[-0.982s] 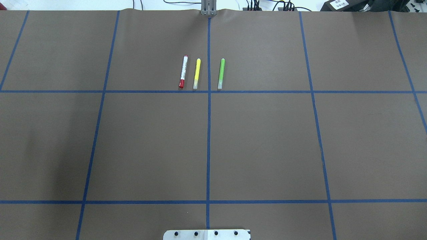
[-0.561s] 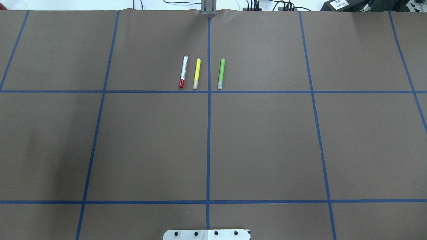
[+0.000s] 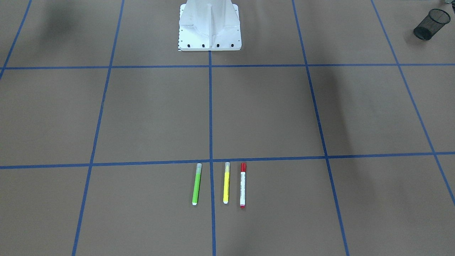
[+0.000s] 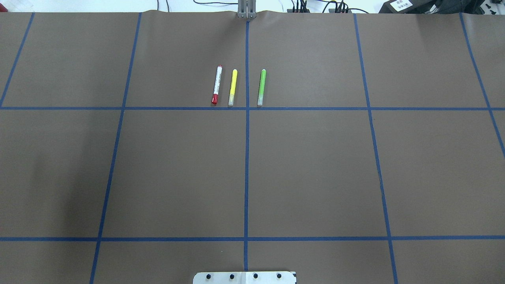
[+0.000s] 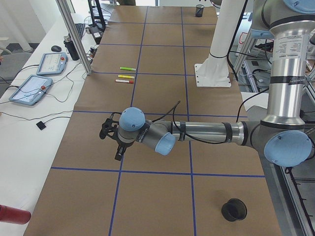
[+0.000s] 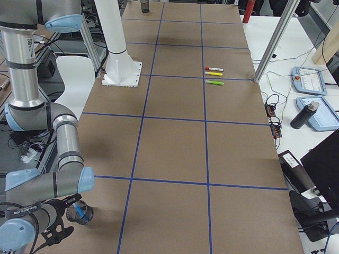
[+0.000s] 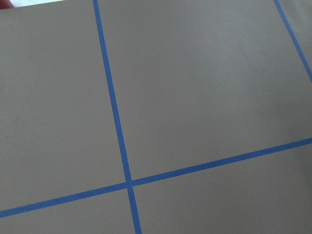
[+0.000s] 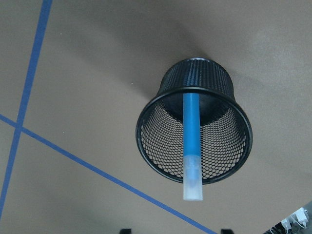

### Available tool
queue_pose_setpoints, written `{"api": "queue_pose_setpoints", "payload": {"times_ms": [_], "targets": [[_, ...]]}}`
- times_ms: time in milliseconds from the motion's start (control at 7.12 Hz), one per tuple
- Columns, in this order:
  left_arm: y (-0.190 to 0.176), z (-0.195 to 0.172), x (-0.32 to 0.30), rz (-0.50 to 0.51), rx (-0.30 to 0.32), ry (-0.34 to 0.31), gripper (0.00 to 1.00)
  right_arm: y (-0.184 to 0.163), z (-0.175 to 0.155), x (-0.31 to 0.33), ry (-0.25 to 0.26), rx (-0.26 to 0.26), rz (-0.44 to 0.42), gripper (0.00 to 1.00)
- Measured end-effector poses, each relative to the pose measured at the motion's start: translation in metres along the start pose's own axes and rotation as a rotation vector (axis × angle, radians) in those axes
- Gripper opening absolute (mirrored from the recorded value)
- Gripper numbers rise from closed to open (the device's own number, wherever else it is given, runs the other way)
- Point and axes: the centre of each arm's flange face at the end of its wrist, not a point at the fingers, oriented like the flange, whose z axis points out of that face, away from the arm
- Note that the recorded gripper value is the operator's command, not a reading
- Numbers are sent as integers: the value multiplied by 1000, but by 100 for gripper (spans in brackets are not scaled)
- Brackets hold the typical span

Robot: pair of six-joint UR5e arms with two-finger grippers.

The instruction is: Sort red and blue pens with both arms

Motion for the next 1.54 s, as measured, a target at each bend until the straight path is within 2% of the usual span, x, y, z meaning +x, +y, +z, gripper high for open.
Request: {"api": "queue_pose_setpoints", "payload": {"times_ms": [281, 561, 982, 1263, 1544], "targets": [[1, 1, -1, -6, -4, -1, 100, -11, -36, -22, 36, 48, -40, 100], [4, 3, -3, -15, -15, 16, 100, -35, -92, -92, 102, 110, -146, 100], [12, 9, -6, -36, -39, 49, 100, -65, -160, -302, 192, 184, -388, 100], [11, 8, -5, -33, -37, 53, 100, -58, -174, -442, 242, 255, -592, 100], [10, 9, -4, -32, -38, 57, 100, -35, -145, -575, 289, 300, -840, 100]]}}
